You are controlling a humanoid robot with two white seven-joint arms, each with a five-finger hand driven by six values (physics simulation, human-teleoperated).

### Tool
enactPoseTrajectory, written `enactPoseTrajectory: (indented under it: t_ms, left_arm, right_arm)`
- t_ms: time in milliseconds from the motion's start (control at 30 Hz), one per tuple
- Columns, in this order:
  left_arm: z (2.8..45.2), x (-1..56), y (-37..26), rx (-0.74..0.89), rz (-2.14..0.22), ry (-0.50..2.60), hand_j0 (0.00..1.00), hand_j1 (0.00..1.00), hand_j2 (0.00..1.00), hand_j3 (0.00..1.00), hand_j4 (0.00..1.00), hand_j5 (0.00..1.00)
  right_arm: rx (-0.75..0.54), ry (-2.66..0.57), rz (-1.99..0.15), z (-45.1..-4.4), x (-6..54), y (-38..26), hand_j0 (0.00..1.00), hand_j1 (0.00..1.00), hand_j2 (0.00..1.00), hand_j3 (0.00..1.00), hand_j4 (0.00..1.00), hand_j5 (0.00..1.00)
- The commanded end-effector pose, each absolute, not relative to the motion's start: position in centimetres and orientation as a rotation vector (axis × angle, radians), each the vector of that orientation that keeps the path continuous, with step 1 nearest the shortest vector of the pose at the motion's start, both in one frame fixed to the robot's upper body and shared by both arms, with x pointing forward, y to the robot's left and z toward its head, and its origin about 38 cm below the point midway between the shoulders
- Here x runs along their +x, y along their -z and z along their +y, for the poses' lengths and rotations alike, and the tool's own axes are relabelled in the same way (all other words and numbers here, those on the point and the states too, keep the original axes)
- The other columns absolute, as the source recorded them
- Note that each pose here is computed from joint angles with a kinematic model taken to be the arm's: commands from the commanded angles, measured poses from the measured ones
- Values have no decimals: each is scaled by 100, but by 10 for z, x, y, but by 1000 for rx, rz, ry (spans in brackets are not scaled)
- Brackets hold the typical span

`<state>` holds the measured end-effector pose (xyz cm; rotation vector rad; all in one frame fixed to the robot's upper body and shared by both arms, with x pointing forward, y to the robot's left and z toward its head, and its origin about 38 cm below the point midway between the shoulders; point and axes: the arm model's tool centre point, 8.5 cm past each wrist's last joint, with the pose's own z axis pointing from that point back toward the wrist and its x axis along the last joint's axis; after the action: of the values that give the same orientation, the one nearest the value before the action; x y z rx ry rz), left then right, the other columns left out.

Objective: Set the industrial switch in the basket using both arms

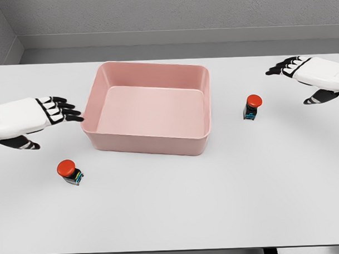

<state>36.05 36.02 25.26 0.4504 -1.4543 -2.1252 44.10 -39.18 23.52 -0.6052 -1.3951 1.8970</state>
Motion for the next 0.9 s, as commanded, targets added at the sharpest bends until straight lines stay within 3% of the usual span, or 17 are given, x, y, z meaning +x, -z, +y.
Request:
enactPoseTrajectory:
  t_ms: [0,200,467,533,600,867]
  left_arm:
    - [368,363,-252,463,-1440,2106,100,100,100,100,100,100]
    - [372,353,-243,429,-1368,2152,100,100,100,100,100,100]
    - [343,340,-222,371,-1328,2304,100,100,100,100,100,100]
    - [330,338,-204,292,-1276,2346,100,100,100,100,100,100]
    - [325,335,-194,254,-1260,2360,100,100,100,100,100,100]
    - [325,338,-194,284,-1250,2384,98,98,98,98,98,98]
  right_arm:
    - [-604,-1893,-1397,-392,441,-236,100,100,100,100,100,100]
    - [-611,-1914,-1338,-403,434,-229,100,100,100,100,100,100]
    - [-558,-1924,-1412,-371,440,-218,100,100,100,100,100,100]
    - [-554,-1933,-1405,-368,441,-214,100,100,100,100,100,100]
    - [-538,-1961,-1439,-340,448,-203,100,100,100,100,100,100]
    - [-558,-1984,-1393,-341,451,-194,100,100,100,100,100,100]
